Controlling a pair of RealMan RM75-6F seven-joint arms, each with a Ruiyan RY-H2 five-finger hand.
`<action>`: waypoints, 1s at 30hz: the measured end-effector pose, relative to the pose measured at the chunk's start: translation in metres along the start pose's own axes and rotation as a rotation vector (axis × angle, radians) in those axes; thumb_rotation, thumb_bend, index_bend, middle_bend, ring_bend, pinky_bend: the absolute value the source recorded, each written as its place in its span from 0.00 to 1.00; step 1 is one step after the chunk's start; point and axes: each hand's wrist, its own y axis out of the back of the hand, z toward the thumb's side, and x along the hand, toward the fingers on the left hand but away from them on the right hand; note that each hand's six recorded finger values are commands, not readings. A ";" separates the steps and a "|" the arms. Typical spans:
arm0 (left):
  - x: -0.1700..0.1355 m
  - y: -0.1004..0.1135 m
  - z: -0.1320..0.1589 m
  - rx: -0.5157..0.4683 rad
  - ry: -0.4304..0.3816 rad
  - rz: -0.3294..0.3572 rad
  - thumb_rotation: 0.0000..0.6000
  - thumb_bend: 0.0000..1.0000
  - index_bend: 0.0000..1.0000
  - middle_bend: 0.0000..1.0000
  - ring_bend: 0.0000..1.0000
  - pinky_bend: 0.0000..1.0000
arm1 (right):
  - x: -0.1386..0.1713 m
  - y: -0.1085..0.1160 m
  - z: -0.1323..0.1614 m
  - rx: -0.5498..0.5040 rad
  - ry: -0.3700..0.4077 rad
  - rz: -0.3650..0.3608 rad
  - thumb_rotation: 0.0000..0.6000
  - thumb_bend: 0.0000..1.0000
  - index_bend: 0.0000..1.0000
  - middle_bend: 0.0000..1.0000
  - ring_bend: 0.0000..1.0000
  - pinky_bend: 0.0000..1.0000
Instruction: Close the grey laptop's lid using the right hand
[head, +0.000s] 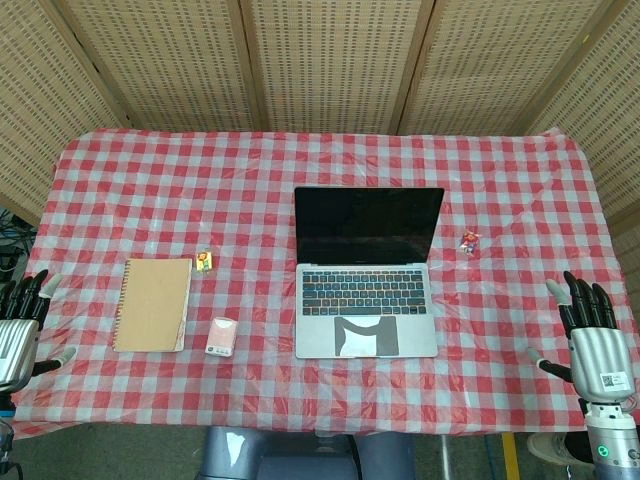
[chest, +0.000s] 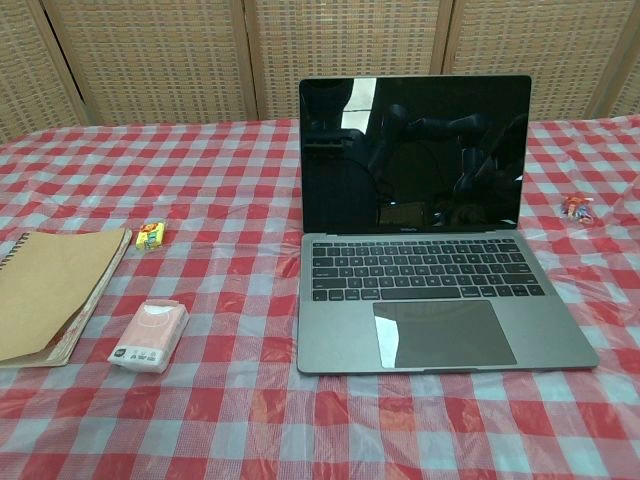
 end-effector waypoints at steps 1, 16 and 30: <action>0.000 0.000 0.000 -0.001 0.001 0.000 1.00 0.00 0.00 0.00 0.00 0.00 | 0.000 0.000 0.000 0.000 0.000 0.002 1.00 0.00 0.00 0.00 0.00 0.00; -0.003 0.005 0.002 -0.005 -0.016 0.010 1.00 0.00 0.00 0.00 0.00 0.00 | 0.003 0.007 0.001 -0.036 0.002 -0.005 1.00 0.00 0.00 0.00 0.00 0.00; -0.002 0.003 0.002 -0.007 -0.016 0.006 1.00 0.00 0.00 0.00 0.00 0.00 | -0.002 0.006 -0.004 -0.043 -0.013 0.008 1.00 0.00 0.00 0.00 0.00 0.00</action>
